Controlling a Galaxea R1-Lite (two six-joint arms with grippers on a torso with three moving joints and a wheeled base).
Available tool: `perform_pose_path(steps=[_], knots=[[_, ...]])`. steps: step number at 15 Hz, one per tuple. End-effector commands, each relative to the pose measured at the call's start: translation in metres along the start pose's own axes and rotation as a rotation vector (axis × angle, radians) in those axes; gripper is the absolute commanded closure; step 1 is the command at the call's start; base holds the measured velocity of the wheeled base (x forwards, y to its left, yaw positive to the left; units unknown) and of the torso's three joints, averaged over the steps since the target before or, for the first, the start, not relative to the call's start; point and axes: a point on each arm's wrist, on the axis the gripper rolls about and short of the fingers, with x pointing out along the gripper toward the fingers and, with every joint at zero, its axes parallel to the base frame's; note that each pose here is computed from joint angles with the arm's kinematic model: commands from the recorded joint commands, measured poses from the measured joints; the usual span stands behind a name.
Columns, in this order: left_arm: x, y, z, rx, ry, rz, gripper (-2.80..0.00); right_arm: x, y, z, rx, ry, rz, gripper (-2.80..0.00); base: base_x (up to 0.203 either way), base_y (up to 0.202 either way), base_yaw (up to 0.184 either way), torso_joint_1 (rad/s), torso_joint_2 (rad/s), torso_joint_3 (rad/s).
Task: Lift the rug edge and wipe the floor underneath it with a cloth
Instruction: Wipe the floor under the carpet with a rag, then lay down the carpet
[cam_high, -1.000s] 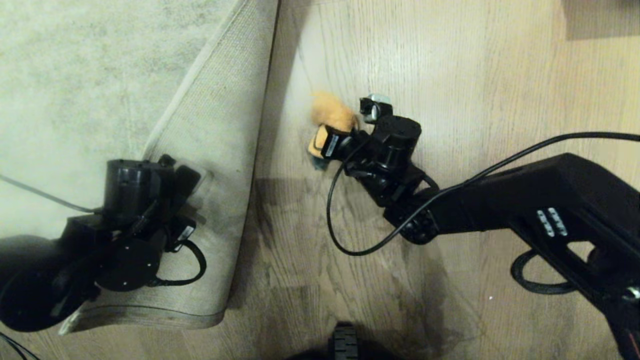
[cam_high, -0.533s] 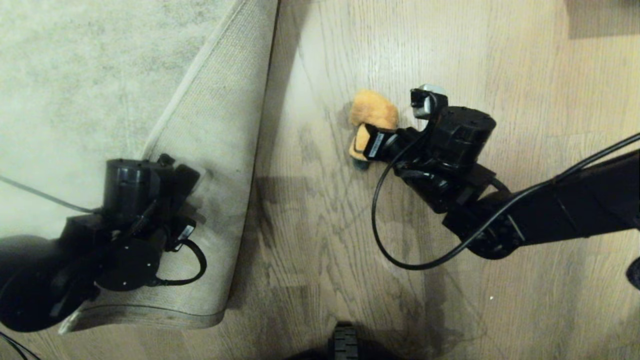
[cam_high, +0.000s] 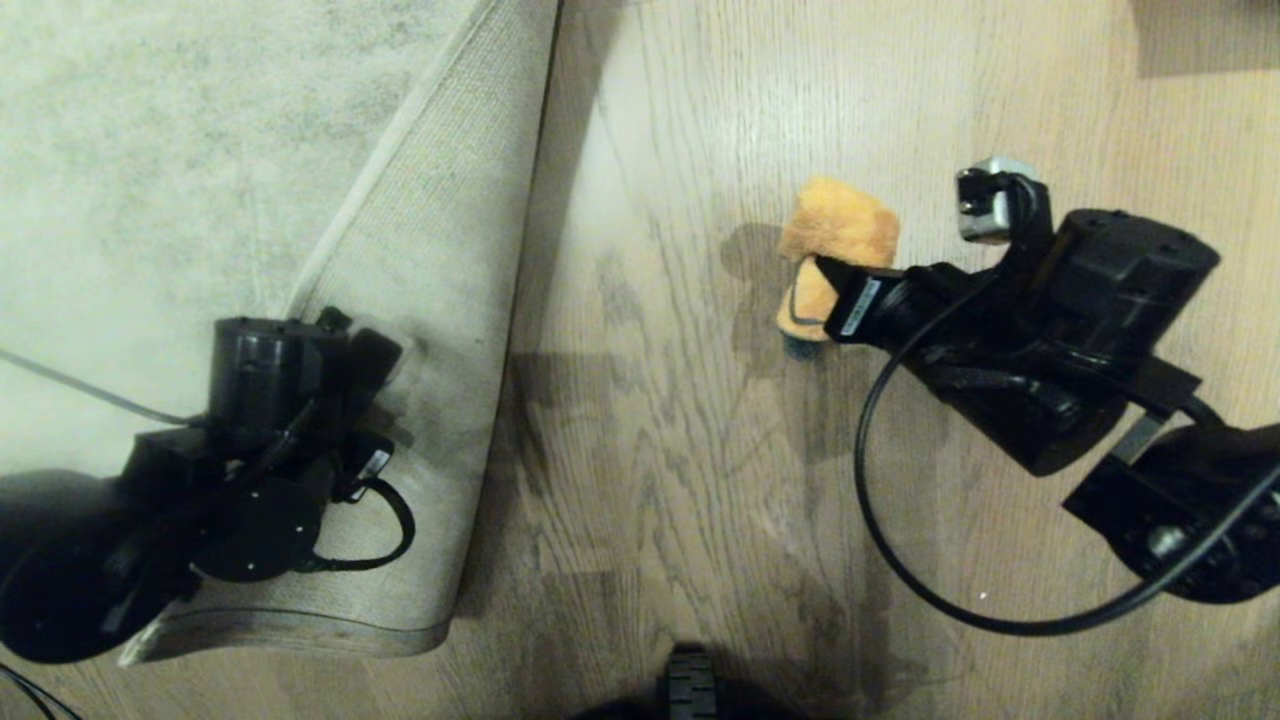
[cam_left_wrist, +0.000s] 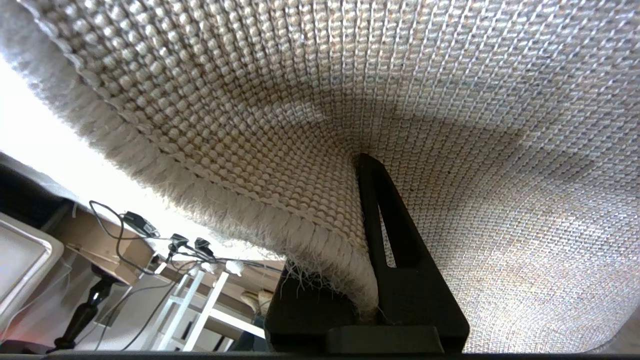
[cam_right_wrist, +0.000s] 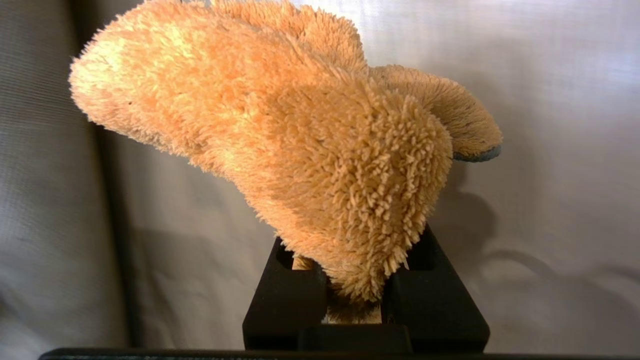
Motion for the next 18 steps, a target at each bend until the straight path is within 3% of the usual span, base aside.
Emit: perform_pose_path(steps=[1,9,18], knots=[[0.000,0.000,-0.001,0.002,0.003,0.004,0.00,-0.038,-0.020,0.023,-0.003,-0.044,-0.045,0.00,0.000,0.000,0.000,0.000,0.00,0.000],[0.001,0.000,0.000,-0.002,0.002,0.006,0.00,-0.134,-0.089,0.045,-0.101,-0.123,-0.302,0.00,0.000,0.000,0.000,0.000,0.00,0.000],[-0.003,-0.003,0.002,0.006,-0.013,-0.006,0.00,-0.224,-0.089,0.021,-0.215,-0.144,-0.396,0.00,0.000,0.000,0.000,0.000,0.00,0.000]])
